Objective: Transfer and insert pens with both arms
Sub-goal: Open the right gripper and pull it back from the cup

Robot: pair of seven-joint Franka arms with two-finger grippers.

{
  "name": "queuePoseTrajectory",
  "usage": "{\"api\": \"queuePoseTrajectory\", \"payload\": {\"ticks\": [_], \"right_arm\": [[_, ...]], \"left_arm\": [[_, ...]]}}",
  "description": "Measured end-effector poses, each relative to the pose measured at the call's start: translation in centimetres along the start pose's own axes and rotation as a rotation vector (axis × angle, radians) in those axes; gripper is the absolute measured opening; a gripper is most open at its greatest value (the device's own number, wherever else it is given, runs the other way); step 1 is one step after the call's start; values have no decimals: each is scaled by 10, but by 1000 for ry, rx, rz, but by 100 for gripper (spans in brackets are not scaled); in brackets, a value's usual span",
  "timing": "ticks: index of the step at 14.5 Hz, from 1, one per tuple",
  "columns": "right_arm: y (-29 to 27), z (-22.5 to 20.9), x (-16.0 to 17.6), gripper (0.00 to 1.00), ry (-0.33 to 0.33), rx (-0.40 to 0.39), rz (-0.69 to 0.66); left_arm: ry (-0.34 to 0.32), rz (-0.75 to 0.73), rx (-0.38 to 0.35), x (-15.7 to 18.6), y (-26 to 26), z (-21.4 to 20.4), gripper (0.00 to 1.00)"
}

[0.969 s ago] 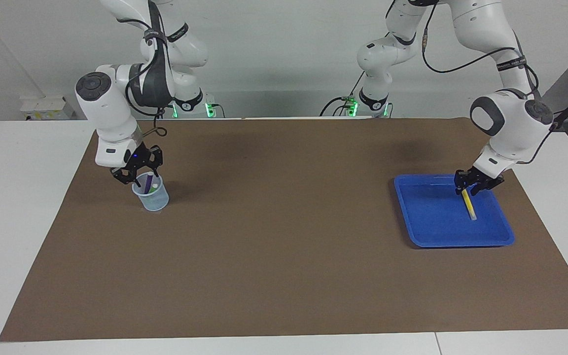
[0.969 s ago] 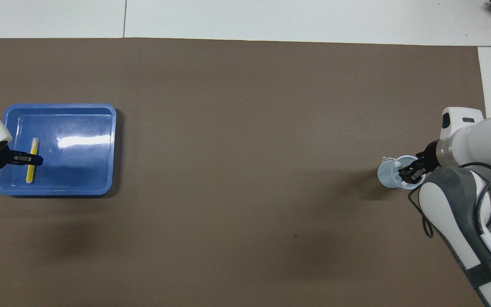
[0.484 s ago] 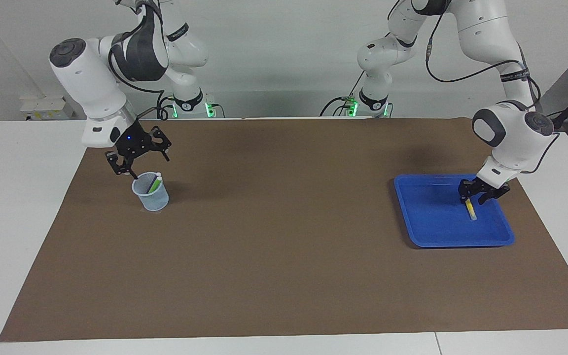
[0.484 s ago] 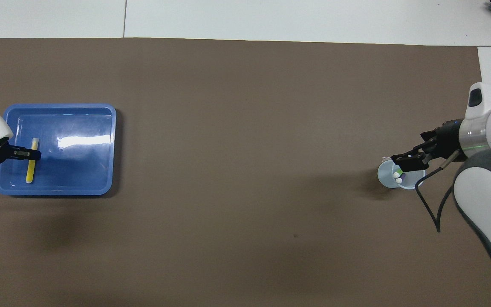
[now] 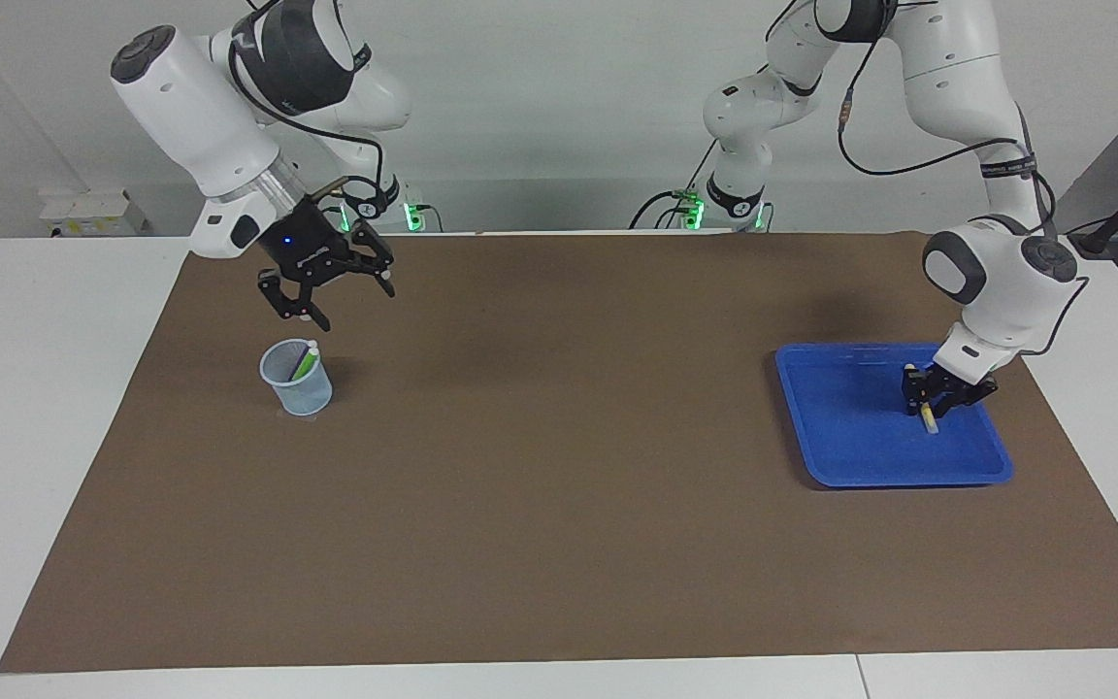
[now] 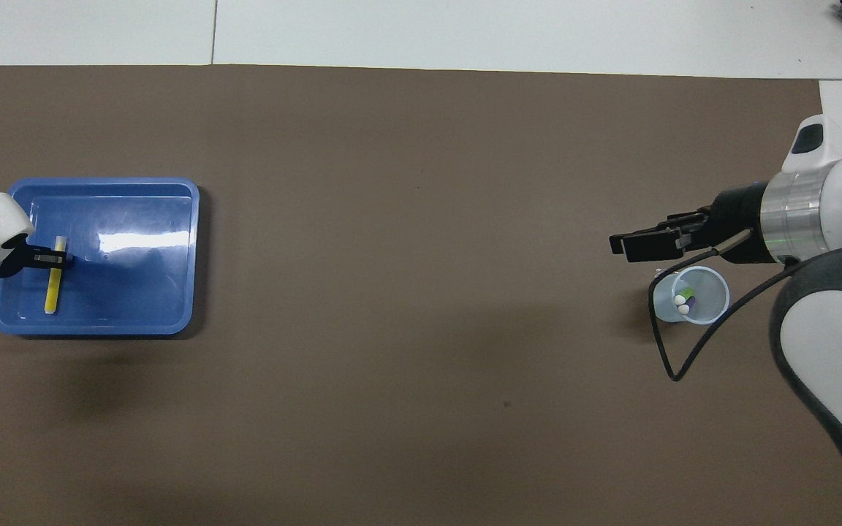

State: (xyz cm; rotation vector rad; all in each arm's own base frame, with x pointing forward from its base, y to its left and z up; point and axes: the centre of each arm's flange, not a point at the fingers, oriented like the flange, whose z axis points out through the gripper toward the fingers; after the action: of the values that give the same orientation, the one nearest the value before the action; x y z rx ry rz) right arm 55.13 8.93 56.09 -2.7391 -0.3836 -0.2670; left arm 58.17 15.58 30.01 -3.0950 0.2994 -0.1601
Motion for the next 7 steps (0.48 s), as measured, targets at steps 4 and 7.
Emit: {"api": "queuePoseTrajectory", "payload": {"ticks": [4,7], "right_arm": [[-51,6,13,100,56,26,115],[-116,24,16,100,77,58,233]], "left_arm": [[0,0,0,0,0,0,17],[-1,-4,0,0,0,0,17]]}}
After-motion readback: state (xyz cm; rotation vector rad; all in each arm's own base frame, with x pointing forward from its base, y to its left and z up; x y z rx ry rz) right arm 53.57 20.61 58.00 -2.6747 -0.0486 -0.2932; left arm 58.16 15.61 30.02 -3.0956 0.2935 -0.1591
